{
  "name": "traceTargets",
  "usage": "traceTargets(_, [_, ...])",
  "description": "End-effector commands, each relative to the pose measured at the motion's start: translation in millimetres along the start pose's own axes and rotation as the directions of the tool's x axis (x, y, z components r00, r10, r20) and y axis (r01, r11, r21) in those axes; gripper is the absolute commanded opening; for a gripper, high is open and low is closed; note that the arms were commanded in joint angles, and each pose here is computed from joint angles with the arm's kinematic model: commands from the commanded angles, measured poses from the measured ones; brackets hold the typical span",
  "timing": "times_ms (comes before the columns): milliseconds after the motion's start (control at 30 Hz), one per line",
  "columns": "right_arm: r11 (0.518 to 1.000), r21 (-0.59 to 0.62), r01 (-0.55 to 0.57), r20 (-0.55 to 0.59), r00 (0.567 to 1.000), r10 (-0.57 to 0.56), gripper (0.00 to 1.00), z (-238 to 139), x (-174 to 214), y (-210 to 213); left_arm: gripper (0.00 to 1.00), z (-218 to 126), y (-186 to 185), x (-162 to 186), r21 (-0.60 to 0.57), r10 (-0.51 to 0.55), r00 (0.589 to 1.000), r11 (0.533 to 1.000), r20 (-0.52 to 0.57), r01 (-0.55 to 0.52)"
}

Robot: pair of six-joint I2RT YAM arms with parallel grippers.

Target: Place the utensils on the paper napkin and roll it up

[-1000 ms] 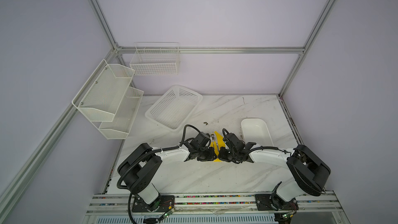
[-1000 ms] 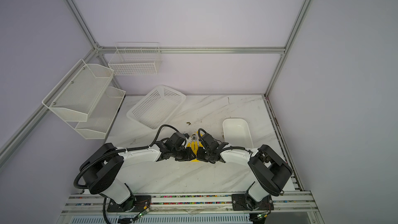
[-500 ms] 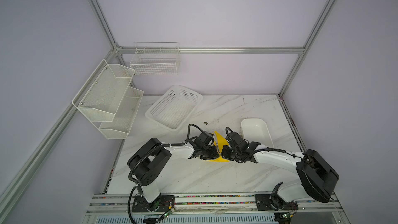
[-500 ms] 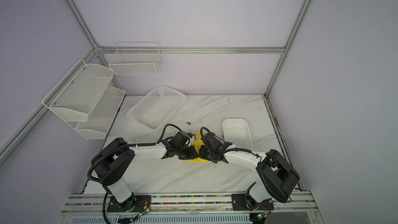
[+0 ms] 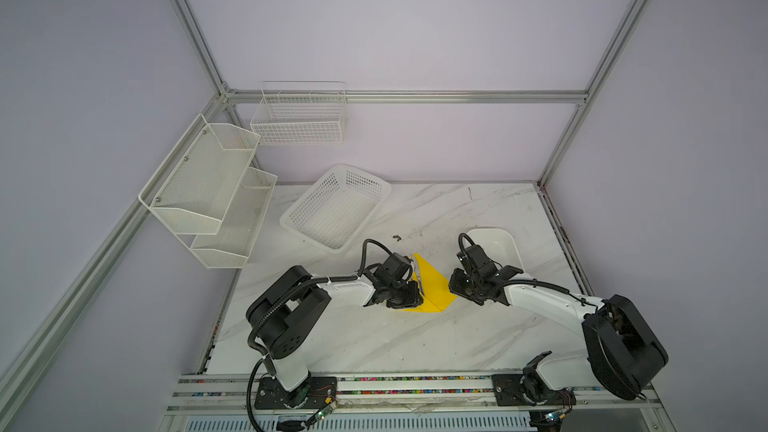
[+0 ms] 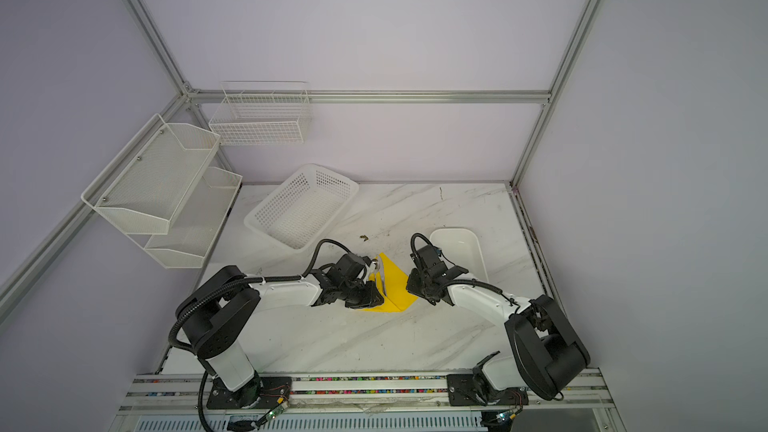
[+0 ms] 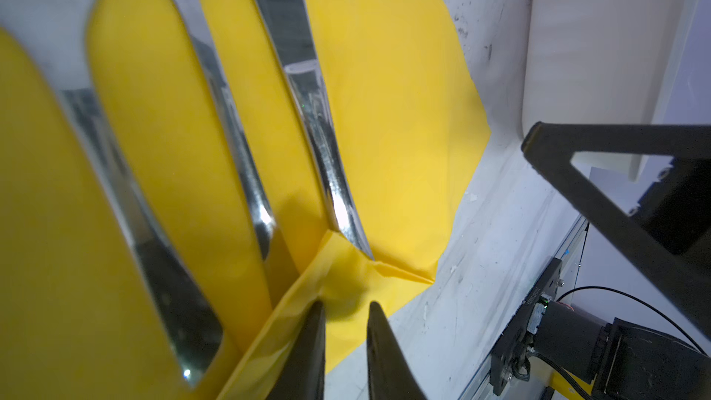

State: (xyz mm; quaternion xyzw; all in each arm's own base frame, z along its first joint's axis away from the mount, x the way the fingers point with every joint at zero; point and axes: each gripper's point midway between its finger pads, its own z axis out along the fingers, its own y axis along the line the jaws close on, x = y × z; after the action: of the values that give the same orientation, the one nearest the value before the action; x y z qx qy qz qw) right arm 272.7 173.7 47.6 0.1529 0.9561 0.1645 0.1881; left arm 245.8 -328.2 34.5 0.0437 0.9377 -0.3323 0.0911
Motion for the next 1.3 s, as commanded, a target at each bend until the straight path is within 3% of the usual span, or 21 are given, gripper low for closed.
traceTargets(0, [0.998,0.054,0.015,0.000,1.000,-0.015,0.37,3.0,-2.2,-12.4,0.21,-13.7,-31.2,-19.2,0.068,0.036,0.998,0.997,0.057,-0.040])
traceTargets(267, [0.995,0.095,0.029,-0.014,1.000,-0.028,0.39,12.2,-2.6,-23.4,0.21,-14.6,-31.5,-18.5,0.070,0.038,0.998,0.997,0.056,-0.042])
traceTargets(600, [0.996,0.054,0.069,-0.091,0.994,-0.064,0.40,28.6,11.1,-19.0,0.21,-15.3,-32.0,-18.7,0.071,0.039,0.998,0.997,0.057,-0.043])
traceTargets(733, [0.997,-0.010,0.079,-0.120,0.990,-0.079,0.38,28.8,19.2,-11.3,0.21,-16.0,-31.8,-18.6,0.070,0.039,0.998,0.997,0.059,-0.043])
traceTargets(867, [0.985,-0.150,0.087,-0.145,0.983,-0.109,0.38,23.1,28.3,9.4,0.21,-15.3,-30.7,-17.9,0.067,0.039,0.998,0.997,0.056,-0.043])
traceTargets(1267, [0.941,-0.336,0.043,-0.175,0.979,-0.107,0.38,8.5,35.4,39.7,0.21,-15.8,-30.4,-17.4,0.066,0.037,0.998,0.997,0.056,-0.040])
